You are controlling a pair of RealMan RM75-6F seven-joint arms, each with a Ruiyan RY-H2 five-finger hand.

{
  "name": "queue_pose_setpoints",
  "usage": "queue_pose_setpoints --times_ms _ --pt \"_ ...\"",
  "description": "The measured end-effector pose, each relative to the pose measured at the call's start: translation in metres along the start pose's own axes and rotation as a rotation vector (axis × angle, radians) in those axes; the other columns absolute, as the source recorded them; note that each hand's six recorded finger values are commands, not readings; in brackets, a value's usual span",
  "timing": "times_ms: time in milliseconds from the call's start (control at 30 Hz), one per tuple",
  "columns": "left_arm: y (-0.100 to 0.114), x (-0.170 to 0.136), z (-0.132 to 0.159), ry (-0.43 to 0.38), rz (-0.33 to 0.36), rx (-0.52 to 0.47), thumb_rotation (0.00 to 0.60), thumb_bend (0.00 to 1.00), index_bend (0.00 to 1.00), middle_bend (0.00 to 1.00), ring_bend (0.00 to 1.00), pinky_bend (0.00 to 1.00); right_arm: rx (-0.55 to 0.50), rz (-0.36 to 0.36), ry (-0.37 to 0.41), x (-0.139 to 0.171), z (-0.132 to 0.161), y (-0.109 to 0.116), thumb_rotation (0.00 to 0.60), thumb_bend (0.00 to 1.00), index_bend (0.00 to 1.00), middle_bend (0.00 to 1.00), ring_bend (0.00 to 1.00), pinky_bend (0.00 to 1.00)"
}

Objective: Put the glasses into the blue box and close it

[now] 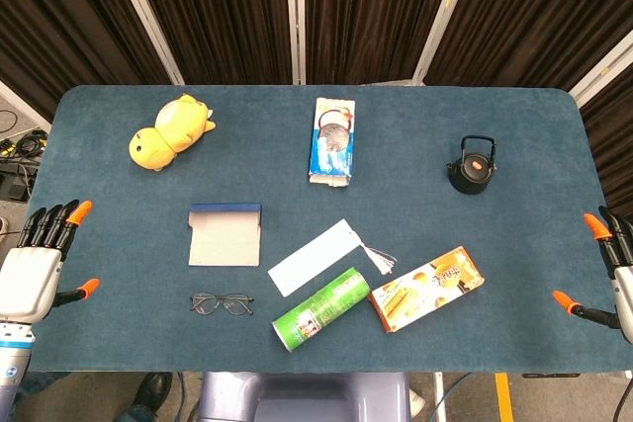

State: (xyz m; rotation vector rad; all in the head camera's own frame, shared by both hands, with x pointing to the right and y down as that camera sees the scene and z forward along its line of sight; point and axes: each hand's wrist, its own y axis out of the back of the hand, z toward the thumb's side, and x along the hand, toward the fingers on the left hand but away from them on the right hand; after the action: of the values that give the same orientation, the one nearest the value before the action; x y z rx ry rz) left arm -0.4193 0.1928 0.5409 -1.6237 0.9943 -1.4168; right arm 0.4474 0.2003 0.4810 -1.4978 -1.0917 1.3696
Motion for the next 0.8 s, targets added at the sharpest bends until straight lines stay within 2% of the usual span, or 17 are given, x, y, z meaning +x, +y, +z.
queue_pose_setpoints --times_ms 167,267,433,633,700,800 --pt "-0.004 -0.001 0.001 -0.004 -0.017 0.001 0.600 0.00 0.00 0.00 0.00 0.00 -0.019 -0.007 0.002 0.000 0.001 0.002 0.600 0.00 0.00 0.00 0.00 0.00" --pt "-0.012 -0.002 0.008 -0.024 -0.053 -0.009 0.600 0.00 0.00 0.00 0.00 0.00 -0.026 -0.009 0.007 0.000 0.002 0.004 0.600 0.00 0.00 0.00 0.00 0.00" --pt "-0.036 0.001 0.033 -0.081 -0.148 -0.020 0.600 0.01 0.11 0.00 0.00 0.00 -0.034 -0.004 0.013 -0.002 0.003 0.003 0.600 0.00 0.00 0.00 0.00 0.00" --pt "-0.088 0.008 0.077 -0.117 -0.285 -0.037 0.600 0.29 0.31 0.00 0.00 0.00 -0.041 0.015 0.021 -0.007 0.006 -0.002 0.600 0.00 0.00 0.00 0.00 0.00" --pt "-0.103 0.010 0.090 -0.115 -0.325 -0.051 0.600 0.34 0.37 0.00 0.00 0.00 -0.044 0.016 0.022 -0.008 0.005 -0.003 0.600 0.00 0.00 0.00 0.00 0.00" --pt "-0.125 0.013 0.111 -0.120 -0.379 -0.079 0.600 0.36 0.38 0.00 0.00 0.00 -0.049 0.016 0.019 -0.009 0.004 -0.002 0.600 0.00 0.00 0.00 0.00 0.00"
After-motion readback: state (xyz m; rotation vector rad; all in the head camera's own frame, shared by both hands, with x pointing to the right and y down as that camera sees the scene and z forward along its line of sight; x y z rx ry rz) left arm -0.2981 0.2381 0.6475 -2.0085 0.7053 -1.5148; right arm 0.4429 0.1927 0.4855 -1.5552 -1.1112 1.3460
